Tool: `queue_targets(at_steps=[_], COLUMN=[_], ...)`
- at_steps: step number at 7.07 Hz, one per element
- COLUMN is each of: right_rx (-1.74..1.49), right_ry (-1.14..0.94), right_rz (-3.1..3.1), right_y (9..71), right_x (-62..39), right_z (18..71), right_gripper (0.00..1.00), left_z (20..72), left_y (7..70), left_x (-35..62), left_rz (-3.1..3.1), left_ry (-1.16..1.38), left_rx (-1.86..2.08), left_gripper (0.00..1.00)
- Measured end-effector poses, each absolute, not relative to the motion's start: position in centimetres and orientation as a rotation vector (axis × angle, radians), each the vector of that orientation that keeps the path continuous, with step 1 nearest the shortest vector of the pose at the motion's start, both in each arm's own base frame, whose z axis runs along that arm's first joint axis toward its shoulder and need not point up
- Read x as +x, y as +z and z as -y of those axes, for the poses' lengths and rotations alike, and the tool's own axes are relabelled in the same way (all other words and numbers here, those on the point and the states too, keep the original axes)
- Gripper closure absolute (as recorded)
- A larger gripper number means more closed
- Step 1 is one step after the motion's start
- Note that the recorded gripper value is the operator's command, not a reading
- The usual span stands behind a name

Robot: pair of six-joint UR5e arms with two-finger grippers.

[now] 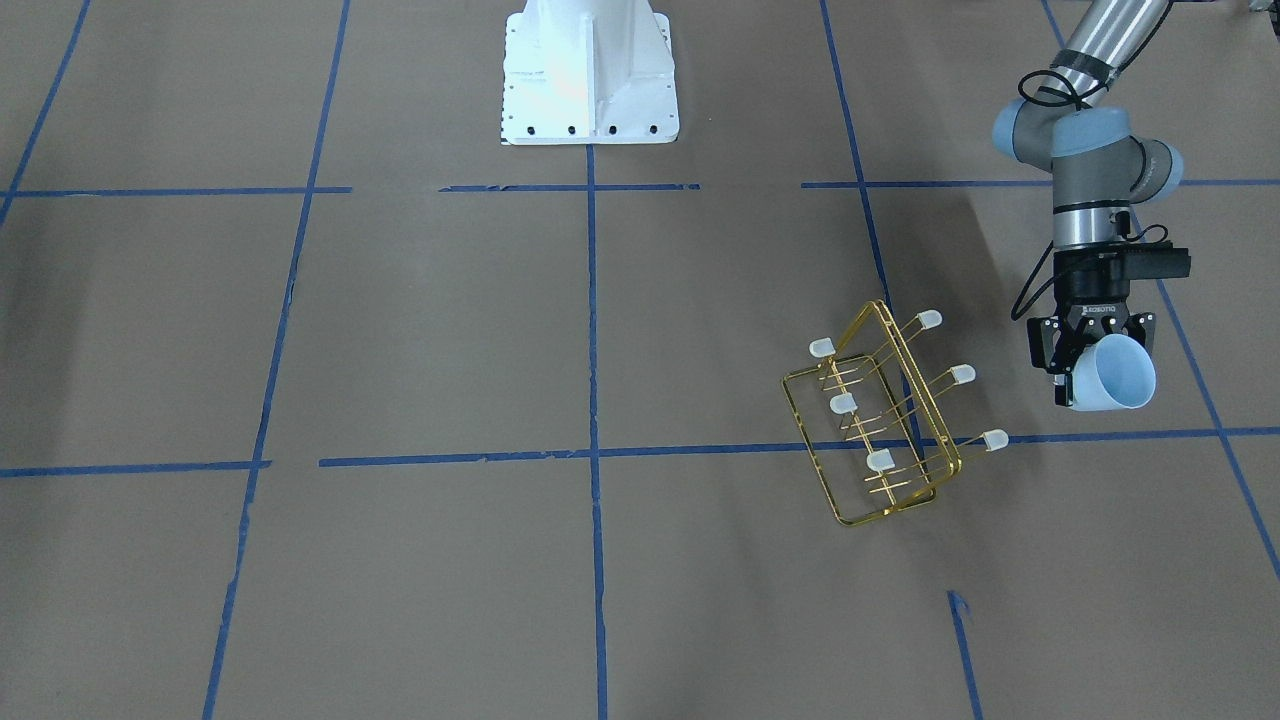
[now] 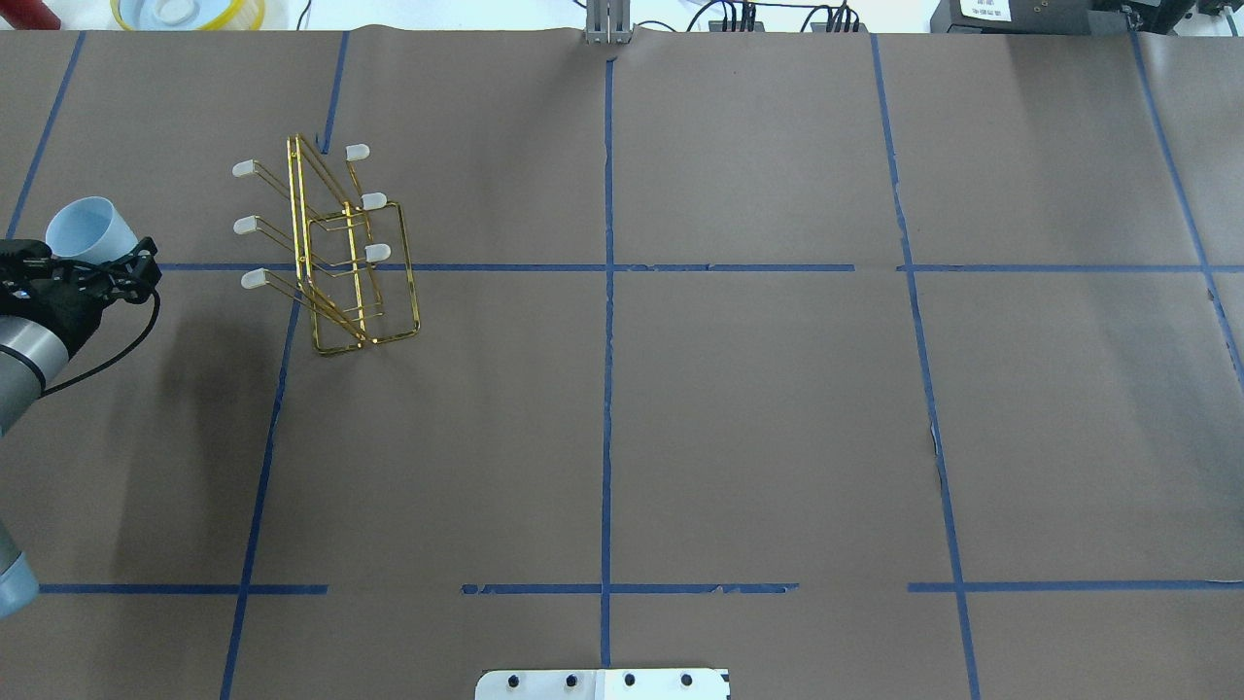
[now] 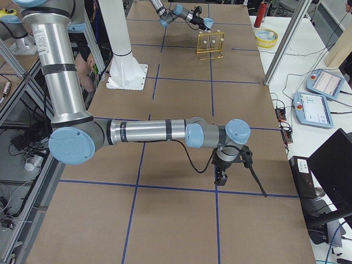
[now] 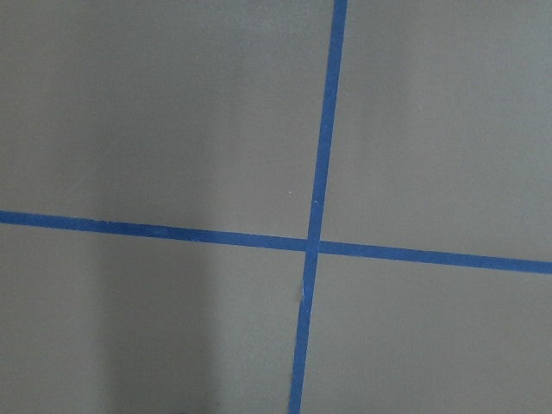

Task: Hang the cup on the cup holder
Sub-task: 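Lift the cup with the left gripper and tilt it sideways, then carry the cup with the left gripper toward the gold wire holder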

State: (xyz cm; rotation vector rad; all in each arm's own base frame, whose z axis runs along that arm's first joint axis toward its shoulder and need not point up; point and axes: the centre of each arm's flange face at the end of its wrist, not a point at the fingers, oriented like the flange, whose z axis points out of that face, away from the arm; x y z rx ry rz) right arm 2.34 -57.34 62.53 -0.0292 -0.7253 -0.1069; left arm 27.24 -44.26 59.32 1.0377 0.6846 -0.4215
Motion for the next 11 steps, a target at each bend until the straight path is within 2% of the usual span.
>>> queue_targets(at_steps=[3, 5, 11], right_rx=[-0.029, -0.029, -0.029], right_ry=[-0.107, -0.107, -0.107], right_rz=[0.725, 0.725, 0.725], right_y=[62.5, 62.5, 62.5], right_x=[2.3, 2.3, 2.3], right_z=[57.3, 57.3, 57.3], right_gripper=[0.0, 0.0, 0.0], left_z=[43.7, 43.6, 43.6], left_y=[53.5, 50.4, 44.9], left_x=[24.5, 23.6, 22.1], left_rz=[-0.59, -0.472, 0.022], left_ry=[-0.282, -0.122, 0.334], left_rx=[1.114, 1.175, 1.264], left_gripper=[0.65, 0.72, 0.78])
